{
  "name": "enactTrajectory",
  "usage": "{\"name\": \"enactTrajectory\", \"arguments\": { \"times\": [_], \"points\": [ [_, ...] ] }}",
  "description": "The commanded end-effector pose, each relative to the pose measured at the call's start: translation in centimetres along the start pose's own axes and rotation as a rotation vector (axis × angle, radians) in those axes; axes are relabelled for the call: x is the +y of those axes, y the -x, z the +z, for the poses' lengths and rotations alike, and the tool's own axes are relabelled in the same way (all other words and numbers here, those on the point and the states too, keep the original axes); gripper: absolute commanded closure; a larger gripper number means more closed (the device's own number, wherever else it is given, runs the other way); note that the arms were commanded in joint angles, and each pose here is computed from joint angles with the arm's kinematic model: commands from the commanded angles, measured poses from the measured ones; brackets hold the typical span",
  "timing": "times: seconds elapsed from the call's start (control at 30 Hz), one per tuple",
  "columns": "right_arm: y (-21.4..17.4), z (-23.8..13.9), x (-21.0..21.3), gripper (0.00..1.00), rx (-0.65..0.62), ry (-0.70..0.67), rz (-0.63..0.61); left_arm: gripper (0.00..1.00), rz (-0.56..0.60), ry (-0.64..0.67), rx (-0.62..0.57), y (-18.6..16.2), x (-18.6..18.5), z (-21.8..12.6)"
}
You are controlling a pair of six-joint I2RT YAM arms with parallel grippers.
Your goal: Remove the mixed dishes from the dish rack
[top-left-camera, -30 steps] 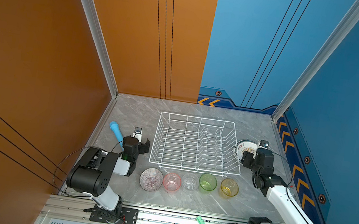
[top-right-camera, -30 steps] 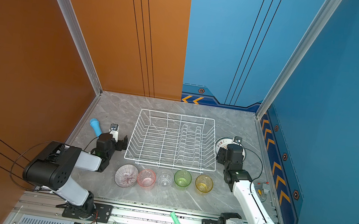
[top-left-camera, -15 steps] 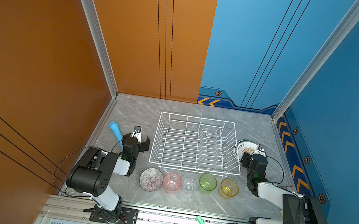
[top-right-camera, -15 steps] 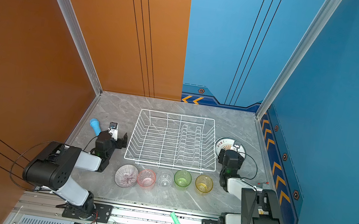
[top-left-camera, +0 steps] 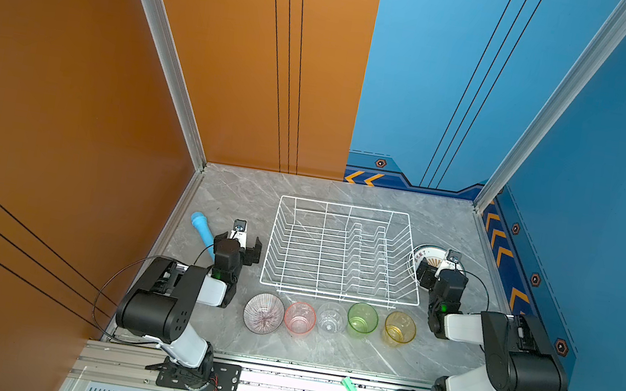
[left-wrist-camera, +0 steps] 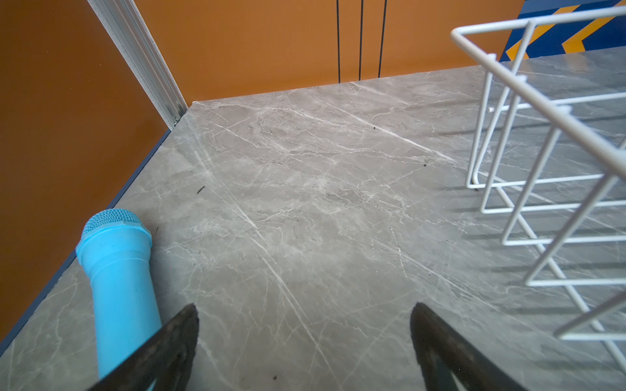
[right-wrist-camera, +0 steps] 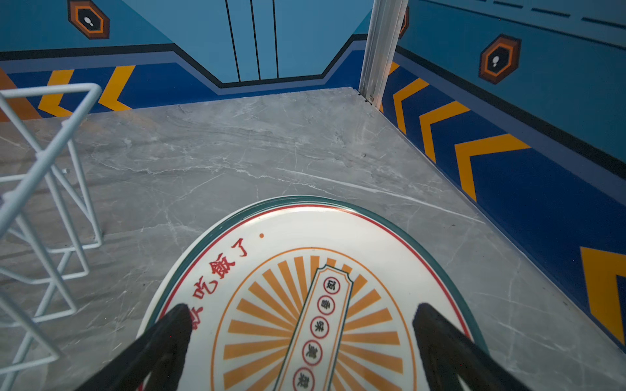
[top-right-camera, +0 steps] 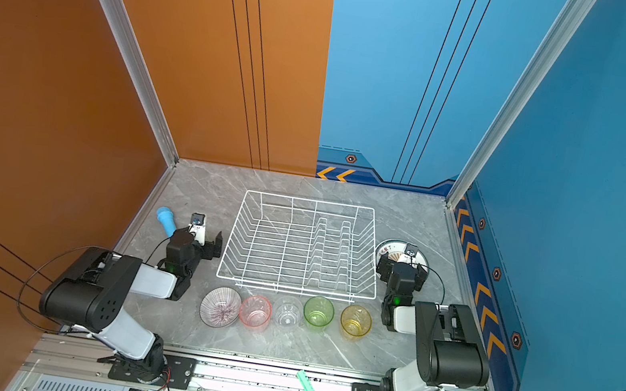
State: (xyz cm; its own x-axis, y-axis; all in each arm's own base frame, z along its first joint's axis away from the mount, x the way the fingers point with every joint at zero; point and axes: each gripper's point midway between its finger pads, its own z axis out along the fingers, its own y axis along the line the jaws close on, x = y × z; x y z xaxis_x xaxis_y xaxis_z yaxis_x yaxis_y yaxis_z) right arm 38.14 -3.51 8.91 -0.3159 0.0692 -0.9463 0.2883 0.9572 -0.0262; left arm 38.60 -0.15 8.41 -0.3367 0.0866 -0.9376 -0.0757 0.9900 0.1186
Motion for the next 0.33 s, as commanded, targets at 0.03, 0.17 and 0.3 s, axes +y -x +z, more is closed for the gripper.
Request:
{"name": "enactTrajectory", "arguments": {
  "times": [0.03, 0.17, 0.3],
  "points": [
    [0.85, 0.20, 0.37, 0.00, -0.022, 0.010, -0.006, 0.02, 0.000, -0.006, -0.027, 1.00, 0.11, 0.21],
    [0.88, 0.19, 0.37, 0.00, -0.023, 0.010, -0.006, 0.02, -0.001, -0.008, -0.024, 1.00, 0.12, 0.25],
    [0.89, 0.20, 0.38, 0.00, -0.023, 0.010, -0.006, 0.02, -0.015, -0.002, -0.010, 0.87, 0.44, 0.48]
  ]
}}
